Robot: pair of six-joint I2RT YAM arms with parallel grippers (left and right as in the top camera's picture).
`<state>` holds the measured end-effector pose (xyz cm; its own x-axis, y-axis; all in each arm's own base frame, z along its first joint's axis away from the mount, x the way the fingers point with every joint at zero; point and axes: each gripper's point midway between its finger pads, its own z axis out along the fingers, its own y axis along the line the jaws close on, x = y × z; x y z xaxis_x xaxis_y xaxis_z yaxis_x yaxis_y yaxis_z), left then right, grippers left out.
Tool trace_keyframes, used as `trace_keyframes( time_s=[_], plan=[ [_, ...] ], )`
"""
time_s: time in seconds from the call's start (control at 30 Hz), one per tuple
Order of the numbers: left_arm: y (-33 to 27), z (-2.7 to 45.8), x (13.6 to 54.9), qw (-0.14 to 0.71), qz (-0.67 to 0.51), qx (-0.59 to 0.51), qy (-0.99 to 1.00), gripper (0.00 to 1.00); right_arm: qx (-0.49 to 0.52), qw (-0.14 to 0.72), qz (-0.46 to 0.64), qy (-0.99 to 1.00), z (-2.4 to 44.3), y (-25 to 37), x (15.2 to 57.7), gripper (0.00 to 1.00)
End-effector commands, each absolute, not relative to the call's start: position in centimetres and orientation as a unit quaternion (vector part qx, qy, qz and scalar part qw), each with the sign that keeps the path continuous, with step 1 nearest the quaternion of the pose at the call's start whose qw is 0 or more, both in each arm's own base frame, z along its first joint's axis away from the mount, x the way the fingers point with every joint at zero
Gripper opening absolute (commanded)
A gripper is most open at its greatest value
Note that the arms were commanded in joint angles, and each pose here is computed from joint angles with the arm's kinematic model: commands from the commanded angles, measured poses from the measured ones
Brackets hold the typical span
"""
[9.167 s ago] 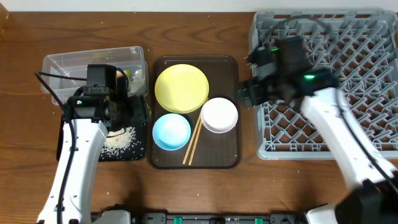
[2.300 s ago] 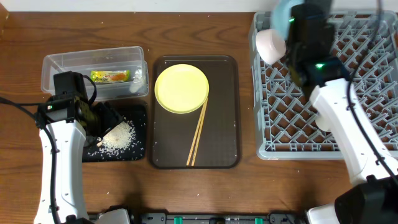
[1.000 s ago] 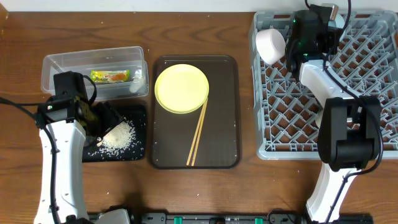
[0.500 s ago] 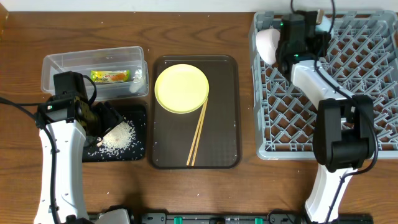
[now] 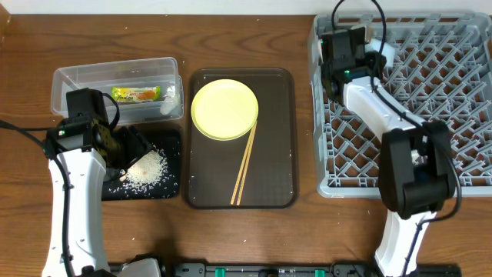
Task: Sort waste into correct bins and load items into the dishwasher rack
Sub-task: 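Move the right gripper to the chopsticks and grasp one chopstick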
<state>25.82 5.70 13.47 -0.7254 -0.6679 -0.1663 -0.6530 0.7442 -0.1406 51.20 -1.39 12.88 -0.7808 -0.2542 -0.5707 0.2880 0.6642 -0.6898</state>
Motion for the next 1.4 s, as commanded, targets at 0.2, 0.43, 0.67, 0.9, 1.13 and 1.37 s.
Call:
trace_keyframes(
  time_s=[0.2, 0.43, 0.67, 0.9, 1.13, 1.37],
  plan=[
    [5.8, 13.5, 25.8, 0.104, -0.035, -0.359, 0.927, 0.8, 0.01, 0.391, -0.215, 0.895, 19.5, 3.6, 48.9, 0.43],
    [5.8, 13.5, 25.8, 0.104, -0.035, -0.358, 0.927, 0.86, -0.086, 0.349, 0.11, 0.927, 21.1, 16.9, 43.4, 0.49],
    [5.8, 13.5, 25.8, 0.104, -0.035, -0.358, 0.927, 0.86, -0.119, 0.228, 0.193, 0.947, 17.7, 25.2, 36.6, 0.53],
    [5.8, 13.5, 25.8, 0.104, -0.035, -0.358, 0.927, 0.86, -0.099, 0.119, 0.162, 0.975, 11.7, 29.7, 31.2, 0.51],
    [5.8, 13.5, 25.8, 0.104, -0.035, -0.359, 0.927, 0.86, -0.08, 0.028, 0.087, 0.993, 4.7, 30.4, 27.6, 0.52],
    [5.8, 13.5, 25.8, 0.104, -0.035, -0.359, 0.927, 0.86, -0.077, -0.014, 0.051, 0.996, 0.5, 30.2, 26.3, 0.52]
  ],
)
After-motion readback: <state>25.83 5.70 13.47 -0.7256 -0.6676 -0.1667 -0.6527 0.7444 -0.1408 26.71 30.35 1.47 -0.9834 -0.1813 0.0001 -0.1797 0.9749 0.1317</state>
